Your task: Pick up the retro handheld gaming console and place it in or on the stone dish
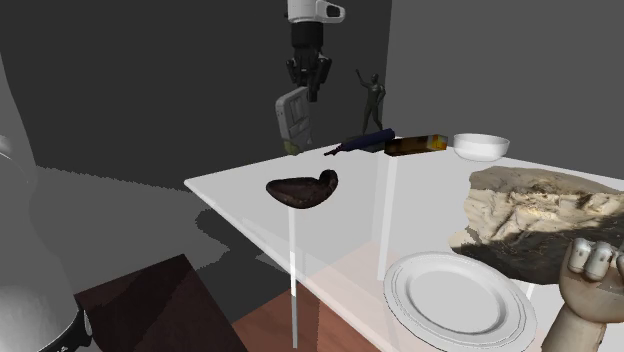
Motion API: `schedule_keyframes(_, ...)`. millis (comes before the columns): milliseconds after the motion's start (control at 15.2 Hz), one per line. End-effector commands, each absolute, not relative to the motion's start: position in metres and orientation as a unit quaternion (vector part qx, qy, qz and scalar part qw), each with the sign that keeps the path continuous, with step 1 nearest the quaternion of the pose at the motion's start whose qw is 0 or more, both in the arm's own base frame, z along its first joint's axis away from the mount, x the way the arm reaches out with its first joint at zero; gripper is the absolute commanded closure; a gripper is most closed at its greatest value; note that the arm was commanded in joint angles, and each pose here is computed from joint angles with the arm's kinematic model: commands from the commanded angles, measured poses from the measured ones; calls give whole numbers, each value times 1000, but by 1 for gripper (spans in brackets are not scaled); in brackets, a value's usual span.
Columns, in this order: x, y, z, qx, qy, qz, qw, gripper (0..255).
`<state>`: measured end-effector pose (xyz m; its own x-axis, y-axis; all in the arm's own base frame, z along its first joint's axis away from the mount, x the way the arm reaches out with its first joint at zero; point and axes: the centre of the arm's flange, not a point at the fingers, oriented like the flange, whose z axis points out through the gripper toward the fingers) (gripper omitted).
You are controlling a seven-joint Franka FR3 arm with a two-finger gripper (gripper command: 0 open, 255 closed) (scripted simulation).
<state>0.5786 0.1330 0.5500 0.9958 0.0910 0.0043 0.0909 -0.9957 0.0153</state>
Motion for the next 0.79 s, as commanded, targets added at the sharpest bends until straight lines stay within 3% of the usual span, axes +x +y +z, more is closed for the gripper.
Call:
schedule_keyframes(0, 578, 133, 540, 999, 45, 3, 8, 255)
schedule_keyframes(726, 578, 133, 488, 999, 45, 3, 8, 255)
